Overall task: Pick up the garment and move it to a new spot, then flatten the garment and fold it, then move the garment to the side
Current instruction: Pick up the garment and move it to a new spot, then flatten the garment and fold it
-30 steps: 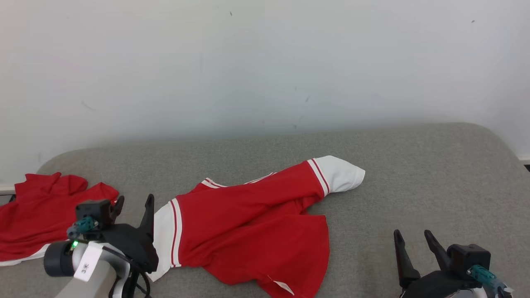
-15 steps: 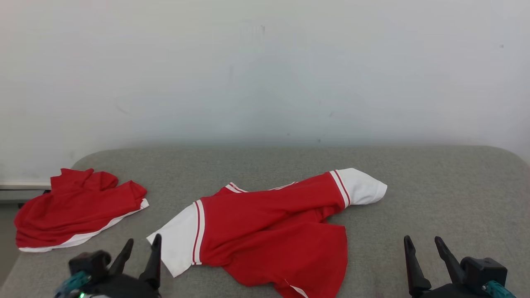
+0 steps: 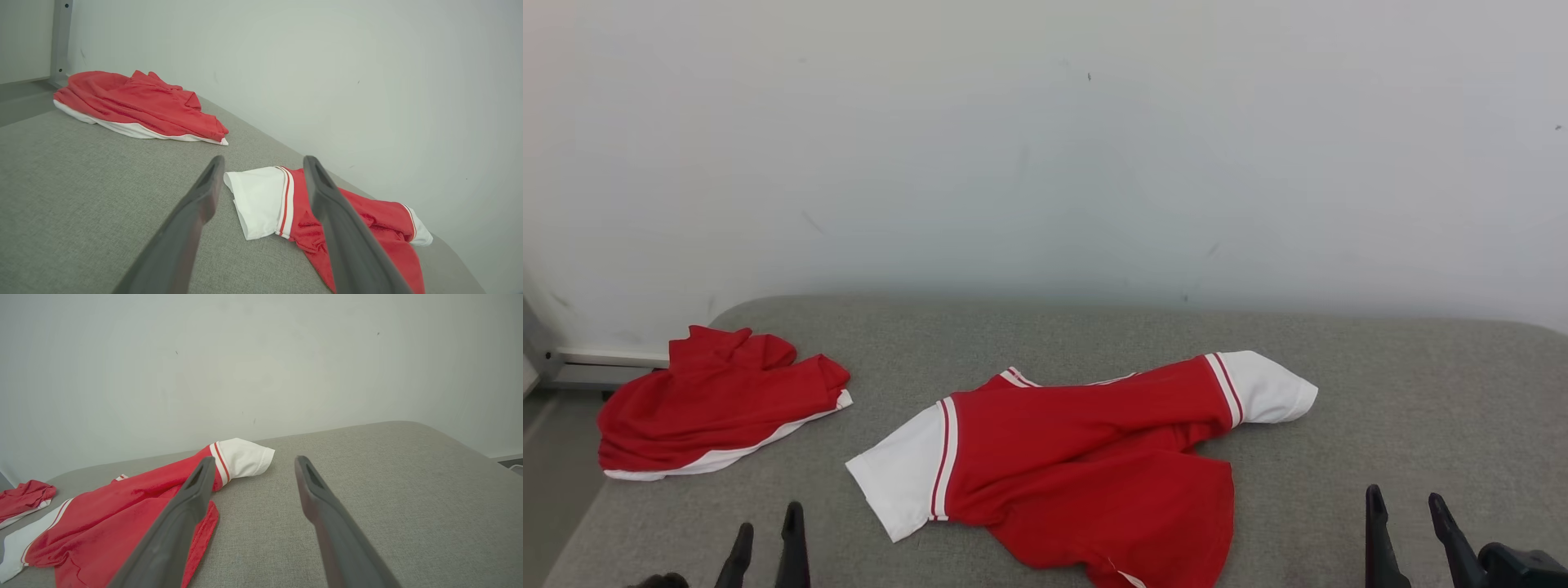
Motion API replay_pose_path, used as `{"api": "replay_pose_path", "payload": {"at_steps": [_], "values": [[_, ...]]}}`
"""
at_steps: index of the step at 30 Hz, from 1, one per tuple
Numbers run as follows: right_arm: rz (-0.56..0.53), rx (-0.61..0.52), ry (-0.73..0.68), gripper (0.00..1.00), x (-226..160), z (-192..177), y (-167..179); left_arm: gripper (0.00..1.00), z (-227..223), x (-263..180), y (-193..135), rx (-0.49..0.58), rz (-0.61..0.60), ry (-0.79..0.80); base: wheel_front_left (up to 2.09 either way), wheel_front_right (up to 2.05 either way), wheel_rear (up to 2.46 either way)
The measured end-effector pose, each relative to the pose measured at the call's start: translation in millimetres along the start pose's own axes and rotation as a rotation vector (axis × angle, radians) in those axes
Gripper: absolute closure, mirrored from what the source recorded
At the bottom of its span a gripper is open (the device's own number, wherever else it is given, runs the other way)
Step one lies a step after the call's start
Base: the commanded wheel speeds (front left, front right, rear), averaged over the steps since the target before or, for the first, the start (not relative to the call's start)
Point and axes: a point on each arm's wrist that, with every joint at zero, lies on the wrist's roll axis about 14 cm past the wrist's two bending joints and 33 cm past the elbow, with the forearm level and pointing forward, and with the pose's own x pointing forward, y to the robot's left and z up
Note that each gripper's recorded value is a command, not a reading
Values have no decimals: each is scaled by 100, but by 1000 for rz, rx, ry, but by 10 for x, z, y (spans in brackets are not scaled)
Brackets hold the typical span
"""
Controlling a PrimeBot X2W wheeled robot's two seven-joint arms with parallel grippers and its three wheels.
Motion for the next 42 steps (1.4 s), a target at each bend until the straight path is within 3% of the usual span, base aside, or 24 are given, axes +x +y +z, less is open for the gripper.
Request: {"api": "replay_pose_path", "payload": {"at_steps": [7, 17, 42], "values": [[28, 1, 32, 0, 11, -101, 106, 0, -286, -231, 33, 148, -46, 92, 0, 0, 0], [-3, -2, 172, 0, -46, -429, 31, 0, -396, -248, 132, 242, -55, 191, 0, 0, 0], [-28, -2, 250, 0, -56, -555, -8, 0, -425, -164, 71, 267, -64, 260, 0, 0, 0]]}}
